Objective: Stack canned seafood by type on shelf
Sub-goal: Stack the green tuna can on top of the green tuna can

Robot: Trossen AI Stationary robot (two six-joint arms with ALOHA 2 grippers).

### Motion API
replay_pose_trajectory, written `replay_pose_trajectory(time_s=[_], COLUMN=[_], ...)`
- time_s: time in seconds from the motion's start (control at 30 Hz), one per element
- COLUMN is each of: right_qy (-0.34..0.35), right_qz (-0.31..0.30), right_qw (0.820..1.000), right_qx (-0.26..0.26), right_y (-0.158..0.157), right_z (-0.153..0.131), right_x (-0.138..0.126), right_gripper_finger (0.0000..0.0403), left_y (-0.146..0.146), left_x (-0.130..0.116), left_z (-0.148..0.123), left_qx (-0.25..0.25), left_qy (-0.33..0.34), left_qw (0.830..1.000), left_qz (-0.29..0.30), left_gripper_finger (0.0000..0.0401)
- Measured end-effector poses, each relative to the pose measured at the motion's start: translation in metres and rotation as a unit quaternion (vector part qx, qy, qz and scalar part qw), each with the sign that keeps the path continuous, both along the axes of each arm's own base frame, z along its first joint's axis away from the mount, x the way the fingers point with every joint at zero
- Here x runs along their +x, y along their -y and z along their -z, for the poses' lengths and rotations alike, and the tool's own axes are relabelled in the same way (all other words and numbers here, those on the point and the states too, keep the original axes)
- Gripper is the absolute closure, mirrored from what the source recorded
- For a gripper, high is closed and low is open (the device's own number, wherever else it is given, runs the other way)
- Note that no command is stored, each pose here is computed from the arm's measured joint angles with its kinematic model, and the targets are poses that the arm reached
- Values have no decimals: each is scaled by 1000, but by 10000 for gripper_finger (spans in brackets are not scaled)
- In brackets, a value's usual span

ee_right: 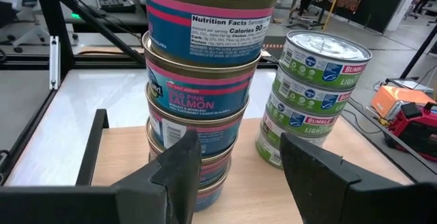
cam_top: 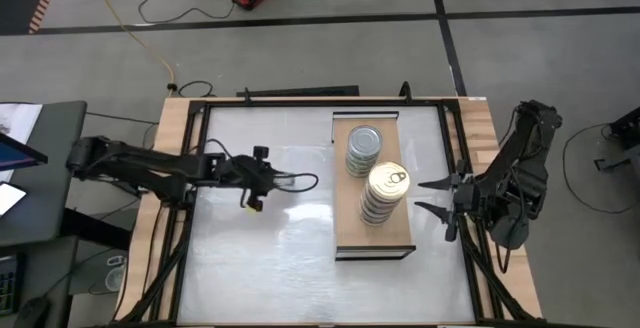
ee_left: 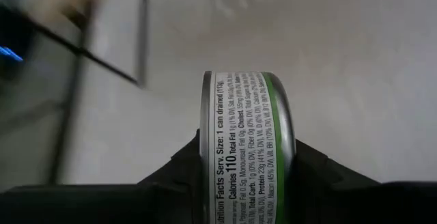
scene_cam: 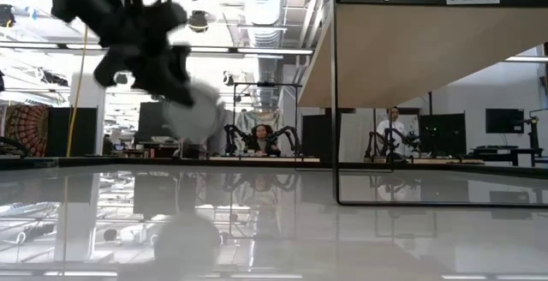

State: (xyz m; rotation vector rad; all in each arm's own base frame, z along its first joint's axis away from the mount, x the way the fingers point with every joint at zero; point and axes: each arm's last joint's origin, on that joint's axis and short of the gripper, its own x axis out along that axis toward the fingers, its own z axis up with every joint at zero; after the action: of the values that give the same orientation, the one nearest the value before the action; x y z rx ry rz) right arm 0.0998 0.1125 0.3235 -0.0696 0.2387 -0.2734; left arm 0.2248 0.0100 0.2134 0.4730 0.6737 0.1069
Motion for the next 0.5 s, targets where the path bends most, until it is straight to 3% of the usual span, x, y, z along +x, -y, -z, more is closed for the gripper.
replay_pose_trajectory(time_s=[0.13,0.23,0.37,0.5], right_qy=[-2,-4,-1,3], right_qz=[-2,-4,-3,4], right_qw=[1000,1000,1000,1000], right_qx=[-8,-14,-10,-3], right_y=[0,0,3,6], right_z=[0,0,-2,-3], right_x=[0,0,-2,-1], right_gripper_finger=[177,177,177,177], left_y=[7,11,14,16], left_x=[-8,-13,-11,-4], left_z=[-33,-58,-78,-89], left_qx=[66,108,175,284], left_qy=[75,161,247,302], left_qw=[995,980,948,897], left_qz=[23,56,101,152], left_gripper_finger=[271,263,267,269])
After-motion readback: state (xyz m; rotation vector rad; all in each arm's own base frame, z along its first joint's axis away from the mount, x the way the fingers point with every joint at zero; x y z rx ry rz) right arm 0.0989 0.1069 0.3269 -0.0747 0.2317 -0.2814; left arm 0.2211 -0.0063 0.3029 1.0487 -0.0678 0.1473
